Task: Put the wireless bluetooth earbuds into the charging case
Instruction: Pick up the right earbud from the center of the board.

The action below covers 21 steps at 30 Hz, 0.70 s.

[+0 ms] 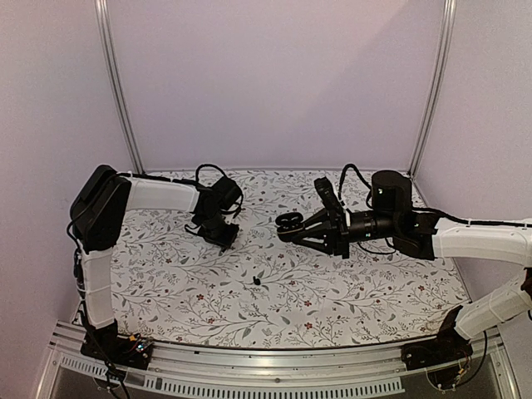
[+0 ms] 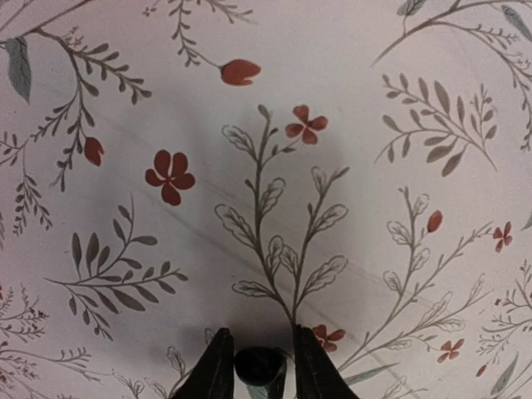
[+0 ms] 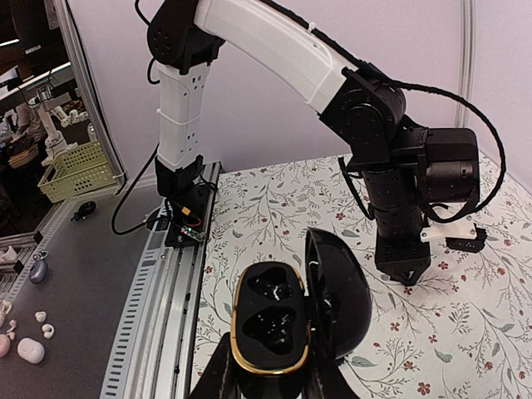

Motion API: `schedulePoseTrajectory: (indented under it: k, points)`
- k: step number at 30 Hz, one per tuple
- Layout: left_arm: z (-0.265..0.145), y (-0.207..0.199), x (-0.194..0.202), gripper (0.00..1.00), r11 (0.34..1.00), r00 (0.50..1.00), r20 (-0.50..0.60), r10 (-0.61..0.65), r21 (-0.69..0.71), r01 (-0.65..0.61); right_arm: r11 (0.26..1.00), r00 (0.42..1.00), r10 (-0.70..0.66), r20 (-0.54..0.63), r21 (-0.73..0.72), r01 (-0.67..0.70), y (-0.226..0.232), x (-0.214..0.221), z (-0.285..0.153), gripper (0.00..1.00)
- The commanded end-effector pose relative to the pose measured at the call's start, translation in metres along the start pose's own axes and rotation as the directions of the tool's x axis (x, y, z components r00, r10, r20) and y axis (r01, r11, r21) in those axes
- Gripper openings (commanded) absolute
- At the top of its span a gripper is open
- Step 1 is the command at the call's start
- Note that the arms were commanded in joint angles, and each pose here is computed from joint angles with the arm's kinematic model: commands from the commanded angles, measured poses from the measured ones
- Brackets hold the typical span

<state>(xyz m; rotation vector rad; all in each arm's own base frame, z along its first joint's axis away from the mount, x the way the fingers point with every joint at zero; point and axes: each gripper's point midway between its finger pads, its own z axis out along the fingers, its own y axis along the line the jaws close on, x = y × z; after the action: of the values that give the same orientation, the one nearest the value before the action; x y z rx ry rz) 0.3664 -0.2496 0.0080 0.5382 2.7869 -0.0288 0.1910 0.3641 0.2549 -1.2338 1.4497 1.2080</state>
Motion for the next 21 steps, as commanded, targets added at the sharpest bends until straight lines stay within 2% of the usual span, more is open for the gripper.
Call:
schedulePoseTrajectory:
  k: [1,9,15,21]
  points:
    - [0.009,0.001,0.022,0.24,1.000,0.997,-0.082,0.009,-0.010,-0.010,1.000,1.000,-0.019,0.018,0.011,0.019,-0.001,-0.005,-0.003,0.00]
    - [0.007,-0.002,0.027,0.21,1.000,0.996,-0.093,0.007,0.010,-0.006,1.000,1.000,-0.019,0.018,0.015,0.019,-0.001,-0.005,-0.003,0.00]
    - [0.006,0.005,0.032,0.27,1.000,0.994,-0.107,-0.001,-0.026,-0.002,1.000,1.000,-0.022,0.018,0.016,0.022,-0.002,-0.006,-0.004,0.00]
    - [0.007,0.005,0.033,0.27,1.000,0.993,-0.114,-0.003,-0.026,0.000,1.000,1.000,-0.024,0.016,0.010,0.024,0.000,-0.005,-0.003,0.00]
